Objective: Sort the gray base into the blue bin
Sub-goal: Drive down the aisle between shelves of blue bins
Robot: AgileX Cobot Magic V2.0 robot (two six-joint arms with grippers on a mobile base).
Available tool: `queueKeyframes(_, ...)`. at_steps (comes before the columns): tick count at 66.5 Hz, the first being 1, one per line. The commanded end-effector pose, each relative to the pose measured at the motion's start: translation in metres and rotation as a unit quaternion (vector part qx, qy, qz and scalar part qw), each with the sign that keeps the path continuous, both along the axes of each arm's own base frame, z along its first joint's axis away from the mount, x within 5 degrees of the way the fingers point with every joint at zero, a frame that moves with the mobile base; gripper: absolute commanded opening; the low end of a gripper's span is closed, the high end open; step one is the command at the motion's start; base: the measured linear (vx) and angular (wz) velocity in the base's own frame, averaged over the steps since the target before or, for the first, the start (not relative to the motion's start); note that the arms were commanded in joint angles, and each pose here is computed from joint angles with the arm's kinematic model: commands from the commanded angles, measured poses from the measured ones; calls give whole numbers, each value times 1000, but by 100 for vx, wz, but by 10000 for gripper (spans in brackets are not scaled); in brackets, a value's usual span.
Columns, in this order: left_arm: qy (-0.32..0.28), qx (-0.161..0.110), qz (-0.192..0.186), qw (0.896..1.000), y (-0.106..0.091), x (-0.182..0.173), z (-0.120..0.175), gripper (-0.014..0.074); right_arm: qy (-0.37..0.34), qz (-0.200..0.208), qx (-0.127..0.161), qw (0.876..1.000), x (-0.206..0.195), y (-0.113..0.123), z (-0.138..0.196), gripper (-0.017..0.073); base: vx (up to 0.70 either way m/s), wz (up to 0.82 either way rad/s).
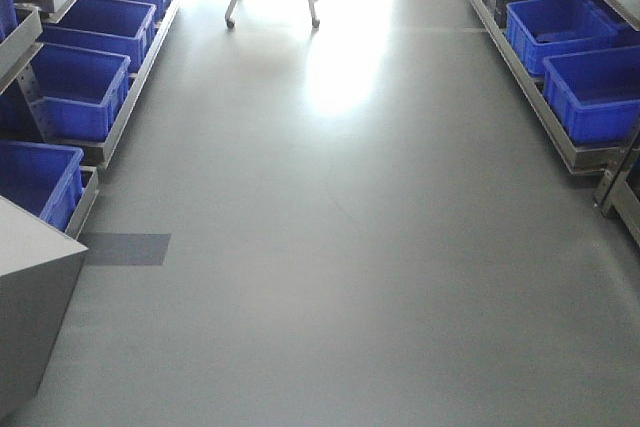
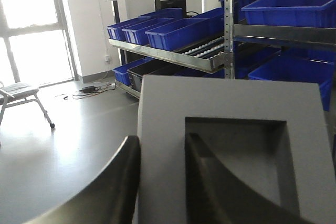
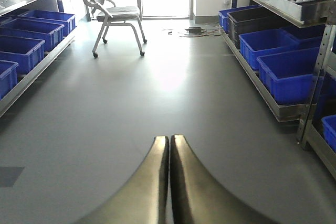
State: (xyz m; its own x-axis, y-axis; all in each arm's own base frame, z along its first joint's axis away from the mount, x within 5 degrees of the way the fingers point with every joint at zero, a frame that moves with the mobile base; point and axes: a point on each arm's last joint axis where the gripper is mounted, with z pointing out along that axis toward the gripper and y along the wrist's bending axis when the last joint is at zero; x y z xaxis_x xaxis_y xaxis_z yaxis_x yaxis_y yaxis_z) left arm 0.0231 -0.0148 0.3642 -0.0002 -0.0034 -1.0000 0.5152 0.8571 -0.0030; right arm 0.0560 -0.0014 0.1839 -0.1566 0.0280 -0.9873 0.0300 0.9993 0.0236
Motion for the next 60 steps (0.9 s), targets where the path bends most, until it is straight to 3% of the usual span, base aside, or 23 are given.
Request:
queueKeyframes(1, -52, -38, -2, 998, 1, -2, 18, 20, -26, -1, -9, 1000, 2, 0, 5, -5, 37, 0)
queueKeyframes(60, -52, -38, -2, 998, 1, -2, 18, 20, -26, -1, -9, 1000, 2, 0, 5, -5, 33, 6)
